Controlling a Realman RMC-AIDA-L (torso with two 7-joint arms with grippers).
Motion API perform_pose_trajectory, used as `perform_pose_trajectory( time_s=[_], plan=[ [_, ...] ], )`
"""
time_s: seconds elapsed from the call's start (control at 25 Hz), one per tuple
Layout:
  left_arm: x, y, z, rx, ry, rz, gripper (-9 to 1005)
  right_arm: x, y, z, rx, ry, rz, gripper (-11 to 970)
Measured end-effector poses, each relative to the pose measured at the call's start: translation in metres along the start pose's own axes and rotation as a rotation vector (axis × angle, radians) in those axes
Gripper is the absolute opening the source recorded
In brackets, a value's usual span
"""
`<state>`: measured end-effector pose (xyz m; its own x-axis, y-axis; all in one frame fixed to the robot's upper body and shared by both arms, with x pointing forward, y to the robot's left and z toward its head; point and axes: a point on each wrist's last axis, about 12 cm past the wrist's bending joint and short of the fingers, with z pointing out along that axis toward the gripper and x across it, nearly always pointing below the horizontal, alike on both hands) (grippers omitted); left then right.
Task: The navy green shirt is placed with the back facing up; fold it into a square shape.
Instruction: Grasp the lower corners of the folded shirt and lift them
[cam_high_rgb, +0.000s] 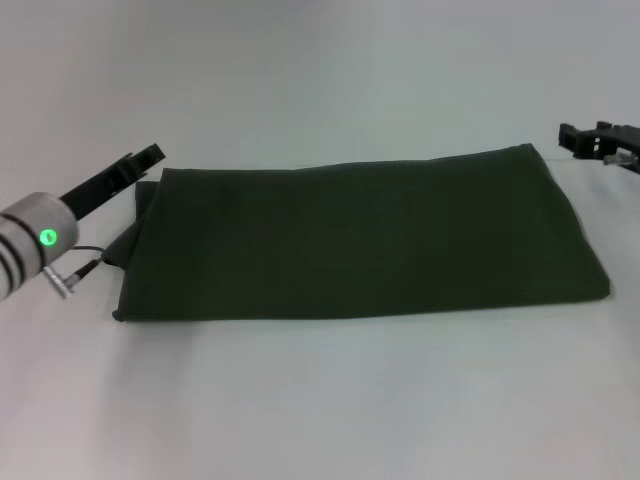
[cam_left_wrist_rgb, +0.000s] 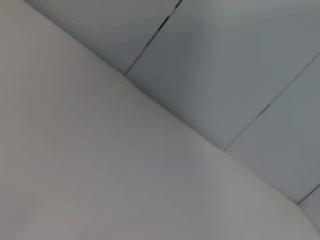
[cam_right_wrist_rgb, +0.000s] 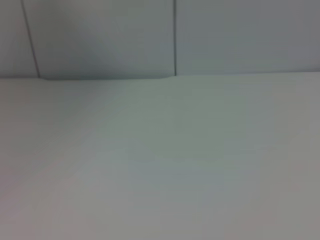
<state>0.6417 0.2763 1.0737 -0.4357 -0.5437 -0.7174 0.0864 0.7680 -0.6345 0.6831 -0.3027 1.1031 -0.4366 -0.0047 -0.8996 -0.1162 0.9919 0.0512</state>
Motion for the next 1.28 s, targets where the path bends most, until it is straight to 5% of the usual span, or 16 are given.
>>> perform_pose_trajectory(
  time_s=[0.24,0.32,0.48,0.64,1.0,1.28],
  plan=[
    [0.0,0.01,-0.044,0.257,0.022,0.02,637,0.012,-0.034,-0.038,-0.173,-0.104,0.127,562],
    [0.003,0.009,-0.054,0.313,0.051,0.043,652,0.018,-0.045,-0.057,-0.261,-0.142,0.164,675],
    [0.01,0.012,-0.073,0.373,0.157,0.063,684,0.031,-0.06,-0.089,-0.411,-0.164,0.177,675],
    [0.015,0.026,-0.082,0.296,0.233,-0.042,714,0.039,-0.066,-0.105,-0.488,-0.127,0.166,674],
    [0.022,0.046,-0.094,0.152,0.29,-0.305,731,0.046,-0.068,-0.108,-0.499,-0.063,0.134,674],
    [0.027,0.051,-0.099,0.125,0.277,-0.402,729,0.049,-0.065,-0.107,-0.514,-0.031,0.096,673]
  ],
)
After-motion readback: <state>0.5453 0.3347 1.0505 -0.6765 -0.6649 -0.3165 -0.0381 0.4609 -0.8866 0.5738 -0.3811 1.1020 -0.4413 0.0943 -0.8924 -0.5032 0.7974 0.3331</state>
